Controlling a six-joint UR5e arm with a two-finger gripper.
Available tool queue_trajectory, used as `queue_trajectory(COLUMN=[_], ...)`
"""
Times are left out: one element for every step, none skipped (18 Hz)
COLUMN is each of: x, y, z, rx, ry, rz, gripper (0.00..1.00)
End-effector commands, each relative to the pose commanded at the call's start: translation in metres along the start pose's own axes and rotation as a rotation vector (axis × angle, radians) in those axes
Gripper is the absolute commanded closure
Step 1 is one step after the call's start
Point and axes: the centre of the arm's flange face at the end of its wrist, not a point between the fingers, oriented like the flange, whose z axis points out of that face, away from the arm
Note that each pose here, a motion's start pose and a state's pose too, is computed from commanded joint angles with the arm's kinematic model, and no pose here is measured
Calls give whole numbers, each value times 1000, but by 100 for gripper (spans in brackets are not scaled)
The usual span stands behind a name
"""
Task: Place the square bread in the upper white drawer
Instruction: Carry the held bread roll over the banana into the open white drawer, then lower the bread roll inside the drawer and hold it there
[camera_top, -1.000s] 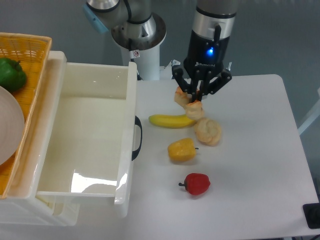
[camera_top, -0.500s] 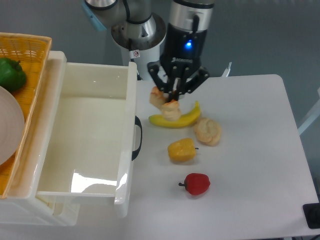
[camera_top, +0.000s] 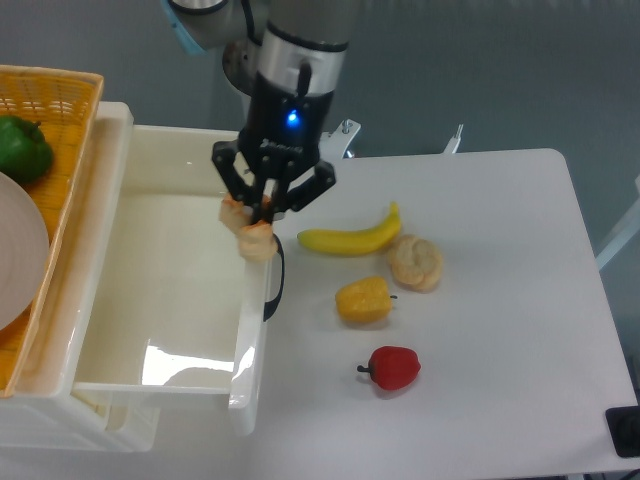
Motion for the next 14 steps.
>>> queue_trajectory(x=[1,3,5,10,14,14,14,16,15,15,16,18,21,24], y=[0,-1,-1,-1,-1,0,0,0,-1,-1,-1,-1,-1,-3], z=[0,0,0,3,4,6,6,7,10,12,14,18,23,26], rx=[4,5,7,3,1,-3,-3,-5,-8,-7,-11,-16,-20,-16], ry=[12,18,22,26,30,31,31,33,34,33,35,39,44,45], rz=[0,1,5,12,18,20,20,26,29,33,36,44,57,68], gripper=[80,78,77,77,76,74,73,71,65,65,64,60,54,51])
